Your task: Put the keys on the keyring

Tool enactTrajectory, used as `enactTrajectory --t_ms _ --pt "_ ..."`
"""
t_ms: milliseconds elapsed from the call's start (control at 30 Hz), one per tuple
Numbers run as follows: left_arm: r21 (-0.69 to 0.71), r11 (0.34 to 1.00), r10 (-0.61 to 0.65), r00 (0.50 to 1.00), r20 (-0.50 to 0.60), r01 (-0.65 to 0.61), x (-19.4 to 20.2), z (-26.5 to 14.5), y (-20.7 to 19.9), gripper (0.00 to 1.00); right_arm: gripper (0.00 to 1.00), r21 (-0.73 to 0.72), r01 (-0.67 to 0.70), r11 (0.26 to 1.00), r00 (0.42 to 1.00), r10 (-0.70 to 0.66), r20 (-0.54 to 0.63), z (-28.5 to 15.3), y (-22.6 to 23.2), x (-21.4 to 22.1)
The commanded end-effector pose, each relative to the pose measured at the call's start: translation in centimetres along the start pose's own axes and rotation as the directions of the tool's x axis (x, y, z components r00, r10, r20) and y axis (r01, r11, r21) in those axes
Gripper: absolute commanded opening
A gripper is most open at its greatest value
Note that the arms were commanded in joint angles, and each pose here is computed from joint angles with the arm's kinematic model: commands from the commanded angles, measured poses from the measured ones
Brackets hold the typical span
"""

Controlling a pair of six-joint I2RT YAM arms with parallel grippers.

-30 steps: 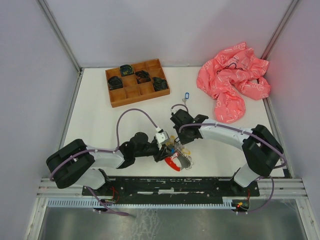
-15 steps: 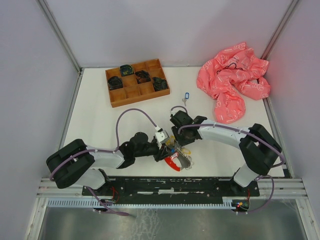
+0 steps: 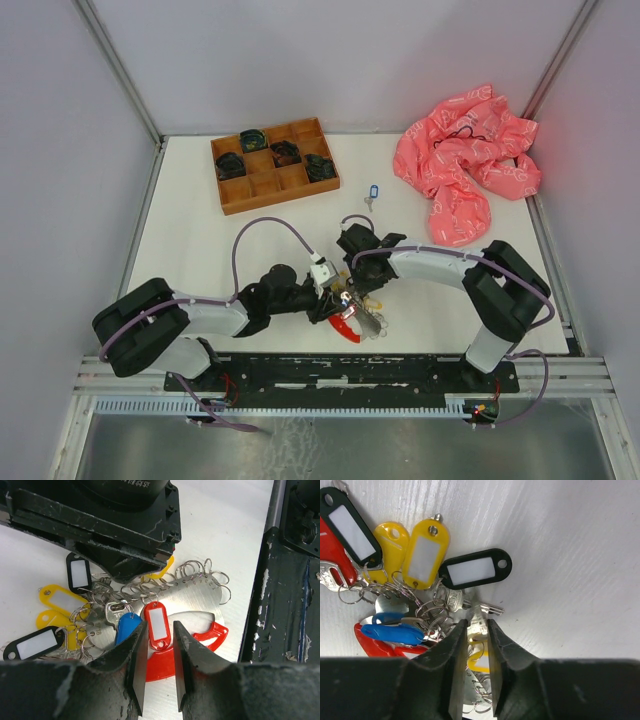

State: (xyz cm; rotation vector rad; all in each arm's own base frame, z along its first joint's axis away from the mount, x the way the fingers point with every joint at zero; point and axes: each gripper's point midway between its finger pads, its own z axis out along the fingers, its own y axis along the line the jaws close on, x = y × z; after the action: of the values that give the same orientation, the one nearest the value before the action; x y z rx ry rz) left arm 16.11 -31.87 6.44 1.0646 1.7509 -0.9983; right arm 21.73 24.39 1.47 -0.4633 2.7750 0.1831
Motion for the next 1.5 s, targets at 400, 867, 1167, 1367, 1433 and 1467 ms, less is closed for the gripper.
enactTrajectory --t_ms 400,867,1167,1367,1433,1467 --pt "-0.009 1.0 0.002 0.999 0.045 -0.001 -2.4 1.1 0.1 0.34 0.01 0.024 0.015 1.0 0.994 -0.018 0.108 -2.0 -0.9 -1.7" --pt "-0.043 0.997 -0.062 0.992 -0.108 0.058 0.2 2.2 1.0 0.34 0.39 -0.066 0.122 0.99 0.993 -0.121 0.018 -3.7 -1.1 2.1" --pt "-0.105 0.988 -0.137 0.96 -0.244 0.115 3.1 1.5 1.5 0.33 0.44 -0.063 0.096 0.993 0.994 -0.099 -0.035 -1.3 -1.2 3.7" --pt "-0.18 0.974 -0.186 0.933 -0.307 0.135 5.3 0.3 2.2 0.3 0.37 0.059 0.031 0.998 0.998 -0.035 0.056 -1.5 -3.9 1.4" --pt "-0.209 0.969 -0.197 0.928 -0.317 0.134 5.6 0.0 2.6 0.29 0.35 0.082 0.013 0.997 0.995 -0.021 0.1 -2.1 -4.7 0.3" --pt "-0.221 0.966 -0.201 0.925 -0.323 0.133 5.8 -0.2 2.7 0.29 0.34 0.093 0.005 0.996 0.993 -0.017 0.121 -2.4 -5.1 -0.2"
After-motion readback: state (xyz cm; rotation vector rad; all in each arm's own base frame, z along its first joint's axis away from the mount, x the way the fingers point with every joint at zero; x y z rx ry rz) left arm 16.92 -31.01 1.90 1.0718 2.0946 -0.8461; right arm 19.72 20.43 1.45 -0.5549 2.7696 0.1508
